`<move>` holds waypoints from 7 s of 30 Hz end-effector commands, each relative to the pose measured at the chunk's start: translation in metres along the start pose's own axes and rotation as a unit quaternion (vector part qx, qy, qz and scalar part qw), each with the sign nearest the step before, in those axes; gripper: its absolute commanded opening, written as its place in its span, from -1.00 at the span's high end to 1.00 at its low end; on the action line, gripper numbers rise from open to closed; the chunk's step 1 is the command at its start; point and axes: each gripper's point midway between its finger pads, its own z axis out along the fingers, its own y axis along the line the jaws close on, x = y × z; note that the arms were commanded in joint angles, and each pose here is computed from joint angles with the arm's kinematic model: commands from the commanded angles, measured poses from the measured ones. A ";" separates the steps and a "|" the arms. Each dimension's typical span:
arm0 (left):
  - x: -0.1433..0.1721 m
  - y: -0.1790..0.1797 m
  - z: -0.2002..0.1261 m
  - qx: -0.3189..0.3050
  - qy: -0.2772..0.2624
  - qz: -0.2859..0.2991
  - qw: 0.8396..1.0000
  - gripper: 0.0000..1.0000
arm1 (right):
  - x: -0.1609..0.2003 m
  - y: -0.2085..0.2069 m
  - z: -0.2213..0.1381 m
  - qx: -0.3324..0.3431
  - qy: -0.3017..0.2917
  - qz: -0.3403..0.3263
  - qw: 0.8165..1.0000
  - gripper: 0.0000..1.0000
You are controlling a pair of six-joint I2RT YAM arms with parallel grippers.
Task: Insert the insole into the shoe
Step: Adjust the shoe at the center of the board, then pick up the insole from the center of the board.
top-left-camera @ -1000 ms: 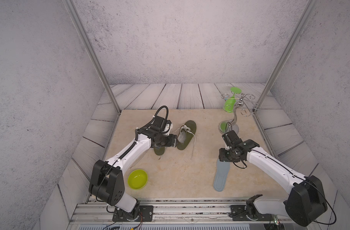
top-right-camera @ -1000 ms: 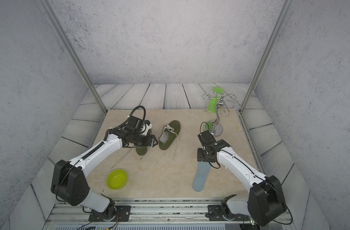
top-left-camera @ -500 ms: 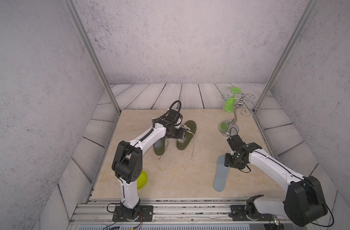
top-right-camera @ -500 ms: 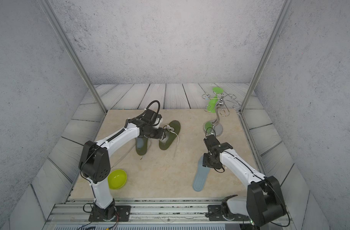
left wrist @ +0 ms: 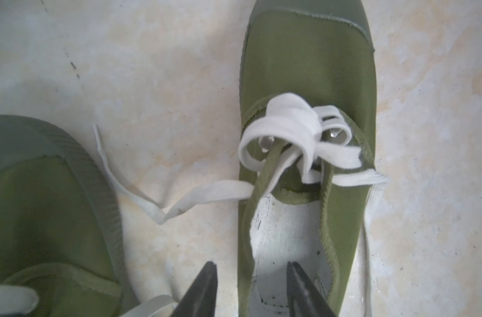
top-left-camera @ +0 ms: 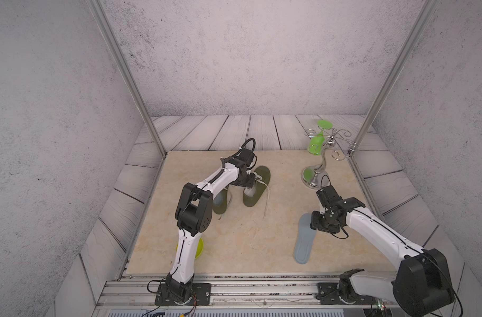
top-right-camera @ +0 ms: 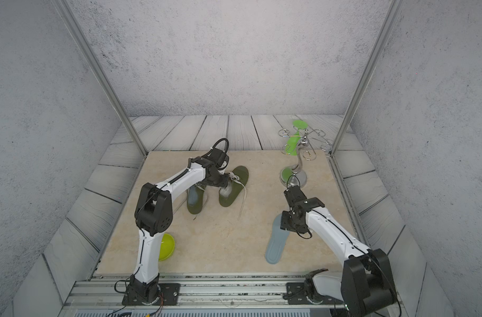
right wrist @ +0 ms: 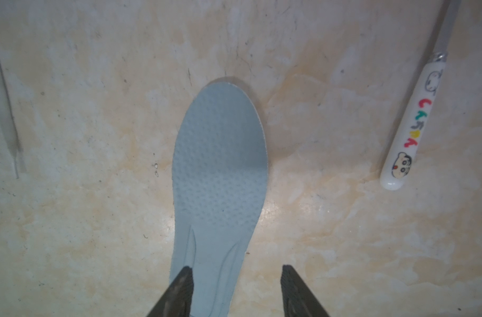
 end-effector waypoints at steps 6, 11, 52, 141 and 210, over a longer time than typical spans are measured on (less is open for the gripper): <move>-0.012 0.000 0.013 0.007 0.009 -0.002 1.000 0.67 | 0.000 0.001 -0.009 -0.018 -0.010 -0.007 1.000 -0.07; -0.009 -0.008 0.010 0.046 0.018 -0.038 0.998 1.00 | 0.000 -0.001 -0.010 -0.022 -0.012 -0.006 1.000 -0.07; 0.018 -0.008 -0.106 0.116 -0.100 -0.153 0.976 0.09 | 0.055 -0.002 0.053 -0.082 0.062 0.089 0.991 0.32; 0.025 -0.162 -0.095 0.372 -0.124 -0.221 0.893 1.00 | -0.033 0.110 -0.078 -0.315 -0.036 -0.090 0.944 -0.41; 0.022 -0.104 -0.099 0.407 -0.150 -0.561 0.705 1.00 | -0.058 0.169 -0.060 -0.100 -0.110 -0.349 0.925 -0.29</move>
